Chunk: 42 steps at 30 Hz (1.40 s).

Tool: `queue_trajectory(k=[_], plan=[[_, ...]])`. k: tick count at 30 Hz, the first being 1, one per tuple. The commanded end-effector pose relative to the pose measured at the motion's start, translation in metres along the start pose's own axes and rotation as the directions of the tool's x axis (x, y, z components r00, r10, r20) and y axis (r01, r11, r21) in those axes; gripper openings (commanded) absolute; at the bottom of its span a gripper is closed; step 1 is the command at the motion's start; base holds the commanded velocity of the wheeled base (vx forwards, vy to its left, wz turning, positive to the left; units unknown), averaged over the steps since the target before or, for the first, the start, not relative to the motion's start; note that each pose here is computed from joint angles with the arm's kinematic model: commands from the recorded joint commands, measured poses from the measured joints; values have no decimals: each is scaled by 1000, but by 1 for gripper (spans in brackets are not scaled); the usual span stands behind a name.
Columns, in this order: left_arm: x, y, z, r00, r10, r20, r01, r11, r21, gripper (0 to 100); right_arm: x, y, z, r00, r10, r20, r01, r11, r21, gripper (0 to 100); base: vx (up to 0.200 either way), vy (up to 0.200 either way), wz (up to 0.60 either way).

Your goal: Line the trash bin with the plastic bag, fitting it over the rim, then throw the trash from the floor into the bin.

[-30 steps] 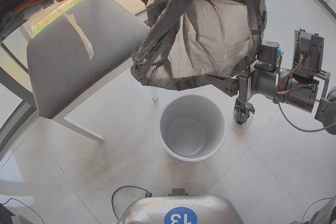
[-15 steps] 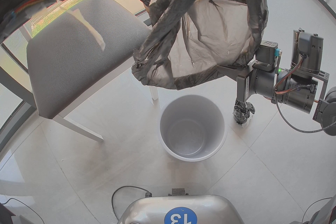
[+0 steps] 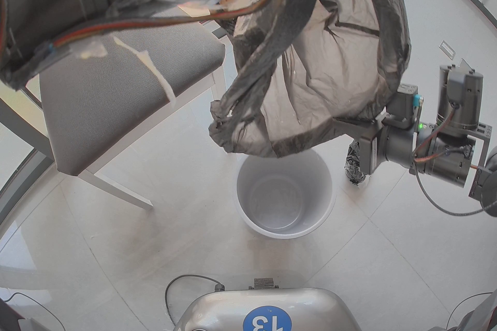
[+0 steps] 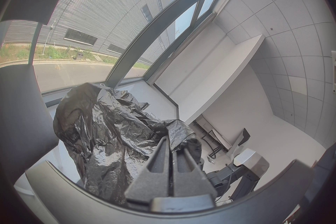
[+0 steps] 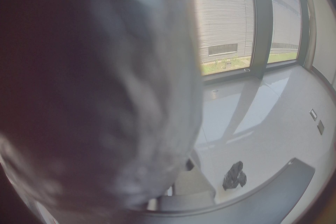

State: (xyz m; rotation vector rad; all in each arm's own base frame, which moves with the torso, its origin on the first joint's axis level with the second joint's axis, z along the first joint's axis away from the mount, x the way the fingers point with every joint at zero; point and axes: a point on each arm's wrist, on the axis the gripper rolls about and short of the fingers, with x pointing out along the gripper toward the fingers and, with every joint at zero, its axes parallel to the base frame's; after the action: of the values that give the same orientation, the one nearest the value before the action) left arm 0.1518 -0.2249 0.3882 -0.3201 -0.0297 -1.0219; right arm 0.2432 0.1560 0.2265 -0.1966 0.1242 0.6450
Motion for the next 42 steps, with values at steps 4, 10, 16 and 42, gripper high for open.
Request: queue_trajectory(k=[4,10,16,42], plan=[[21,19,-43,988,60,-139,-64,998,-20,0,-59,4,-36,993,-3,-117,5,1000,13,0,0,0,0],[23,35,-81,958,109,-266,-135,987,-85,0,-94,14,-75,944,51,-326,-40,998,41,0,0,0,0],[23,61,-113,913,176,-368,-228,968,-102,0,-102,16,-93,888,129,-441,-96,991,96,0,0,0,0],[58,153,-203,813,275,-514,-437,871,-225,0,-20,1,-148,770,173,-614,-100,983,151,0,0,0,0]])
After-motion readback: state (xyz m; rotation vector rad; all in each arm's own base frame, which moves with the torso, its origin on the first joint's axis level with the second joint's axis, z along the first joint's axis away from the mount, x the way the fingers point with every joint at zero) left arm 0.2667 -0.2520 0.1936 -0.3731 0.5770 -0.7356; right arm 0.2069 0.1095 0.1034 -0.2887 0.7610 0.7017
